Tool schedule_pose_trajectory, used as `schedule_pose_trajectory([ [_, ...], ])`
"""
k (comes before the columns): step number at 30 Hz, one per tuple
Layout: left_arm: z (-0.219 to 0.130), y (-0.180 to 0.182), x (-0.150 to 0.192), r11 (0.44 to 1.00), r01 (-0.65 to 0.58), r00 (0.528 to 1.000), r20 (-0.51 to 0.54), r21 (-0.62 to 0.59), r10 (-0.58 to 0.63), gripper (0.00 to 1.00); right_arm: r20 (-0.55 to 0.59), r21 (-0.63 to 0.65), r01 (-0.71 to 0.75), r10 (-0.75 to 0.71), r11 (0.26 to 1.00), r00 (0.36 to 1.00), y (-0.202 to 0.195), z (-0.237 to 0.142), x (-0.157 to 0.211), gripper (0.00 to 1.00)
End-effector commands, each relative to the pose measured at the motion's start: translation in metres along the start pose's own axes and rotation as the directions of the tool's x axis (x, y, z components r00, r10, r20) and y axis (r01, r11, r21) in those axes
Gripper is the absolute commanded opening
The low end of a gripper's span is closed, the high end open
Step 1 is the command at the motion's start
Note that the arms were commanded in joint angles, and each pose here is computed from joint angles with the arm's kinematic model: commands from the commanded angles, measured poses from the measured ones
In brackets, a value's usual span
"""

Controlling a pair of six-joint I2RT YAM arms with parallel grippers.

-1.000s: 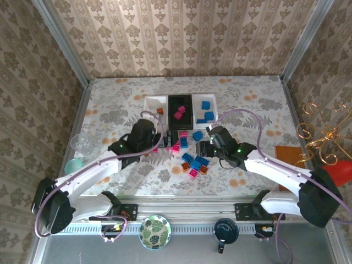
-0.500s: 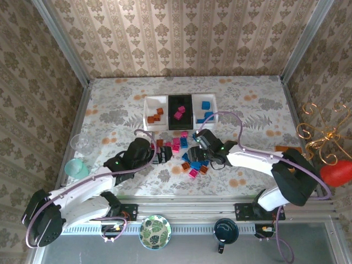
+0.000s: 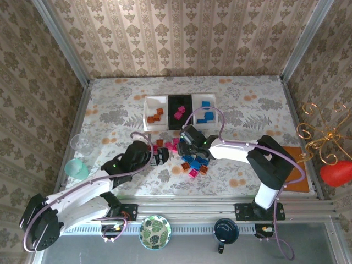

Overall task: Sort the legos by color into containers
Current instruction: Move the lego to the center of the table.

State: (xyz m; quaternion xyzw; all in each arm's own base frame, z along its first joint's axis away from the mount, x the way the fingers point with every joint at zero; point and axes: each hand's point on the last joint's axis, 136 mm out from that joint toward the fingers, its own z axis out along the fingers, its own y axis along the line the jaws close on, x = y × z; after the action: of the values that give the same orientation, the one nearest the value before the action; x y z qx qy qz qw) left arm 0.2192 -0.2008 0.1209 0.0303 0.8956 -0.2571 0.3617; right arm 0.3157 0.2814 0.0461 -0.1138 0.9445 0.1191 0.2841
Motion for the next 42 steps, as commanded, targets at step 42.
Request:
schedule_pose_trajectory([
  [42, -0.001, 0.013, 0.006, 1.0, 0.025, 1.0, -0.011, -0.015, -0.025, 1.0, 0.092, 0.013, -0.082, 0.08, 0.997, 0.992, -0.025, -0.024, -0.015, 0.56],
])
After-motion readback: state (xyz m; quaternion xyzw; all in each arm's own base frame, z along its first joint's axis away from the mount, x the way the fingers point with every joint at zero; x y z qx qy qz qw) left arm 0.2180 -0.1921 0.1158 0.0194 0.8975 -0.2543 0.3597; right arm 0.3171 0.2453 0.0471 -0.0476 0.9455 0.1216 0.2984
